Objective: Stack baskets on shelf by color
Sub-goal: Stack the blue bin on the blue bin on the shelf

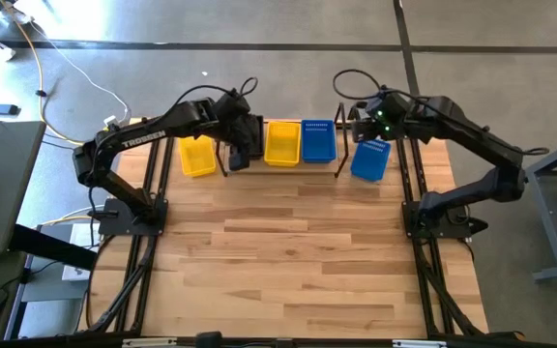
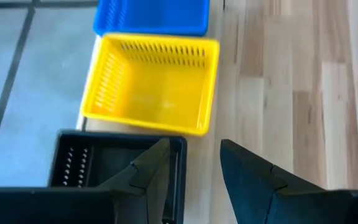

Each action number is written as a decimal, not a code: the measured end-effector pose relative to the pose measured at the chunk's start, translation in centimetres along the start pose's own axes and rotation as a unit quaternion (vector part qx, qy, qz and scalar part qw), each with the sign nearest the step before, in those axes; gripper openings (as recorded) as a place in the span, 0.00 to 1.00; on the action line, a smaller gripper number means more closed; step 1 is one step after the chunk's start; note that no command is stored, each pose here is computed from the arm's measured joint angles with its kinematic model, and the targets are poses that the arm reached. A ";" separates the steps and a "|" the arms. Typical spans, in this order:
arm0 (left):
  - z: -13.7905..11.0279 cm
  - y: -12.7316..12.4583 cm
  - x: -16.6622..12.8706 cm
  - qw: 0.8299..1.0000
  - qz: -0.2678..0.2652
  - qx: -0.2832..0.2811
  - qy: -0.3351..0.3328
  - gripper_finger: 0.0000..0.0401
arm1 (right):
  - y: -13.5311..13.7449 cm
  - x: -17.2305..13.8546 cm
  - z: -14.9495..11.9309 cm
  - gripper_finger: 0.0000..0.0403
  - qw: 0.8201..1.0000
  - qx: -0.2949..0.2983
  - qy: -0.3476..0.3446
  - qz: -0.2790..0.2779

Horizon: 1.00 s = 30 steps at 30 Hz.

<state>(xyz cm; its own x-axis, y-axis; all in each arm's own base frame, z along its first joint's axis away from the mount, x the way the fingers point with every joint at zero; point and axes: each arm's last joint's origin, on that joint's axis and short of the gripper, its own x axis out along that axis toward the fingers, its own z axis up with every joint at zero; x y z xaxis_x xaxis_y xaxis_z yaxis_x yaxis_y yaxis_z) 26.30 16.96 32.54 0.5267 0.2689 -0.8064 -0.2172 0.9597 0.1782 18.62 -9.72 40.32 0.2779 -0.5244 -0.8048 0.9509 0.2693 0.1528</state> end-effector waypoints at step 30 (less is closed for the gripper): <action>0.8 2.1 -4.6 0.988 0.125 0.000 -0.092 0.33 | -9.3 13.5 -3.1 0.38 0.957 0.184 0.187 -0.126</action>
<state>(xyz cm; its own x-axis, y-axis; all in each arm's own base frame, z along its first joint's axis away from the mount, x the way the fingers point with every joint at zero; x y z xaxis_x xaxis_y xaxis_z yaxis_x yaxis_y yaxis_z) 24.09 17.85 37.08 0.5966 0.5077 -0.6215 -0.3590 0.8615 0.3591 13.11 -16.82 26.24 0.0303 -0.1909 -0.9811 0.9840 -0.1668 0.0628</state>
